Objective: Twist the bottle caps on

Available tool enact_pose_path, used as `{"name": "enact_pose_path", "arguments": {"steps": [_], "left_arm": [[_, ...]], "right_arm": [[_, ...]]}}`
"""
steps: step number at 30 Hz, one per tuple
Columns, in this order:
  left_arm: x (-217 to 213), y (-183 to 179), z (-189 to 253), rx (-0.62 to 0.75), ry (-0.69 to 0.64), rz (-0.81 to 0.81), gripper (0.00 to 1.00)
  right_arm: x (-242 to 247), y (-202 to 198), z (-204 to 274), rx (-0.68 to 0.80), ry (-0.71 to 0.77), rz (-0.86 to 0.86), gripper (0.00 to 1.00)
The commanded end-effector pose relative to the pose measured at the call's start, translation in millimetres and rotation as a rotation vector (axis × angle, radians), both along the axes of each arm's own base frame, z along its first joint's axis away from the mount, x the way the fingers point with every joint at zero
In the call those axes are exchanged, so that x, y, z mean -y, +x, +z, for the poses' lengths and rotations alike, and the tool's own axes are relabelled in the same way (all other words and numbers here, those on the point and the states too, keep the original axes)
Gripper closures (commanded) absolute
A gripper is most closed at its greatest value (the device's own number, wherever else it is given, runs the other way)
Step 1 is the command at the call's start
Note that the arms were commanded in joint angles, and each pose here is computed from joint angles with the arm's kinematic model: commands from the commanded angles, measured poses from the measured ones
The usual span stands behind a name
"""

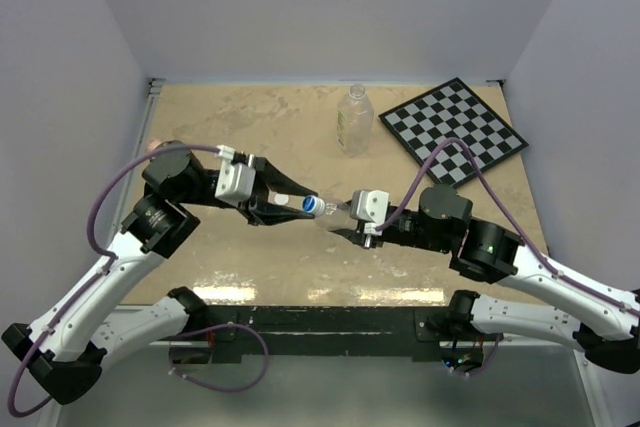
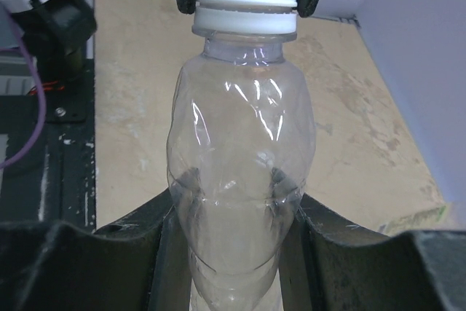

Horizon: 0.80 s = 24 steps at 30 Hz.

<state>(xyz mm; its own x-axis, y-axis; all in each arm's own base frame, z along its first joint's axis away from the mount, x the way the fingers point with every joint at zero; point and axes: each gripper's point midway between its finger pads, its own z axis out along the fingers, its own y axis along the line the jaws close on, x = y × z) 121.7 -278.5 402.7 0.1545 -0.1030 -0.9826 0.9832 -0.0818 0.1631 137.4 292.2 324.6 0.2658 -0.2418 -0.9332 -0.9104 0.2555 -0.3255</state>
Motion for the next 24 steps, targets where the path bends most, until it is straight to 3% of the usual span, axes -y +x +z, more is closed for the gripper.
{"name": "enact_pose_path", "arguments": {"steps": [1, 4, 10, 13, 15, 19, 21, 24], "left_arm": [[-1, -15, -31, 0.32, 0.064, -0.184, 1.0], [-1, -12, -50, 0.377, 0.127, -0.223, 1.0], [-1, -7, -76, 0.337, 0.241, -0.278, 1.0], [-2, -2, -74, 0.329, 0.257, -0.239, 0.86], [-2, 4, -67, 0.311, 0.25, -0.159, 0.72], [-8, 39, -46, 0.29, 0.179, 0.155, 0.37], [-17, 53, -28, 0.263, 0.098, 0.307, 0.25], [-27, 65, -7, 0.102, -0.02, 0.458, 0.17]], "right_arm": [[-11, -36, 33, 0.032, 0.076, 0.209, 1.0], [-13, -45, 33, 0.03, 0.072, 0.265, 1.0], [-16, -48, 25, 0.021, 0.046, 0.289, 1.0], [-15, -34, 20, 0.018, 0.033, 0.213, 1.0], [-13, -21, 17, 0.021, 0.025, 0.136, 1.0], [-4, 10, 15, 0.025, 0.03, -0.049, 1.0], [0, 24, 12, 0.022, 0.028, -0.132, 1.0], [7, 46, 5, 0.022, 0.01, -0.27, 1.0]]}}
